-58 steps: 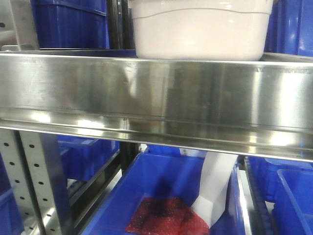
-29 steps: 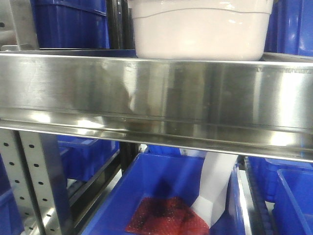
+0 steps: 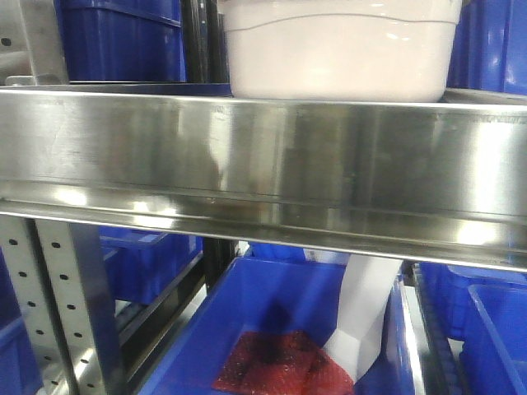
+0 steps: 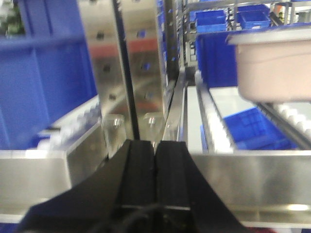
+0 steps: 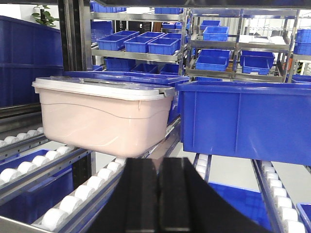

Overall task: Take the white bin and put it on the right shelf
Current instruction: 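Open both grippers and release the bin handles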

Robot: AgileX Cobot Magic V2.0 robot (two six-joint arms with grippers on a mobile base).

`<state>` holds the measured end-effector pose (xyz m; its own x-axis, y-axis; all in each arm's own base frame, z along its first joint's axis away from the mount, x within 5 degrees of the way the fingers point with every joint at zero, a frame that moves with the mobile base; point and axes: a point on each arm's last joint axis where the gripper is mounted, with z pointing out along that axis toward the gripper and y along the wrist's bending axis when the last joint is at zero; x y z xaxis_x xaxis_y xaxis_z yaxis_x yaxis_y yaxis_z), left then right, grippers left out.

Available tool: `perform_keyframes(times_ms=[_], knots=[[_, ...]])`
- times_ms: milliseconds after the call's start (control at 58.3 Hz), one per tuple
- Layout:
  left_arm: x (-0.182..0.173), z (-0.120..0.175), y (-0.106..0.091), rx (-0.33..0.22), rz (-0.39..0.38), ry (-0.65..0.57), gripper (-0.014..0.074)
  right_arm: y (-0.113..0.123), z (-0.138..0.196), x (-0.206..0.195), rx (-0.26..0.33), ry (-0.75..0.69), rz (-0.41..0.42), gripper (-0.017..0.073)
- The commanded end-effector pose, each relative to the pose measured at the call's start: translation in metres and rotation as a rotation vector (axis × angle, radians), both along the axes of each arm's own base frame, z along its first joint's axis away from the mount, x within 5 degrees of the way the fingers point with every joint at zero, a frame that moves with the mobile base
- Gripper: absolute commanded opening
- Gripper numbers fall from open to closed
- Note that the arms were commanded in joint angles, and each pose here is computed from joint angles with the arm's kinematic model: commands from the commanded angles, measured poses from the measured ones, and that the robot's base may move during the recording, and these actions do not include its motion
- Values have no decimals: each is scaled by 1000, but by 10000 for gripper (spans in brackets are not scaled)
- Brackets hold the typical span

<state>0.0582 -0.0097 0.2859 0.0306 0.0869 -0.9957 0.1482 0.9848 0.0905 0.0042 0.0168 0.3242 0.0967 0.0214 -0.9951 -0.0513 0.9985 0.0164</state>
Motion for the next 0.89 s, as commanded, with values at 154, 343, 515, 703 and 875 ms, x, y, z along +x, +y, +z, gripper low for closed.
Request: perform_keyframes(times_ms=[154,343,515,703,875], knots=[[-1,-40,7,-43,108,-53,-118,-1,14,-8,10,-122,-25,72],[-1,-81,9,-48,129,-100,-118,-1,14,-8,10,-122,-25,72],[-2,-84,8,-46,124,-74,-118,-1,14,-8,9,-121,-24,72],[-2,-84,8,-45,124,-71,-118,-1,14,-8,9,-119,-24,72],[-2,-84,8,-45,124,-71,-118,-1,14,-8,9,-119,-24,72]])
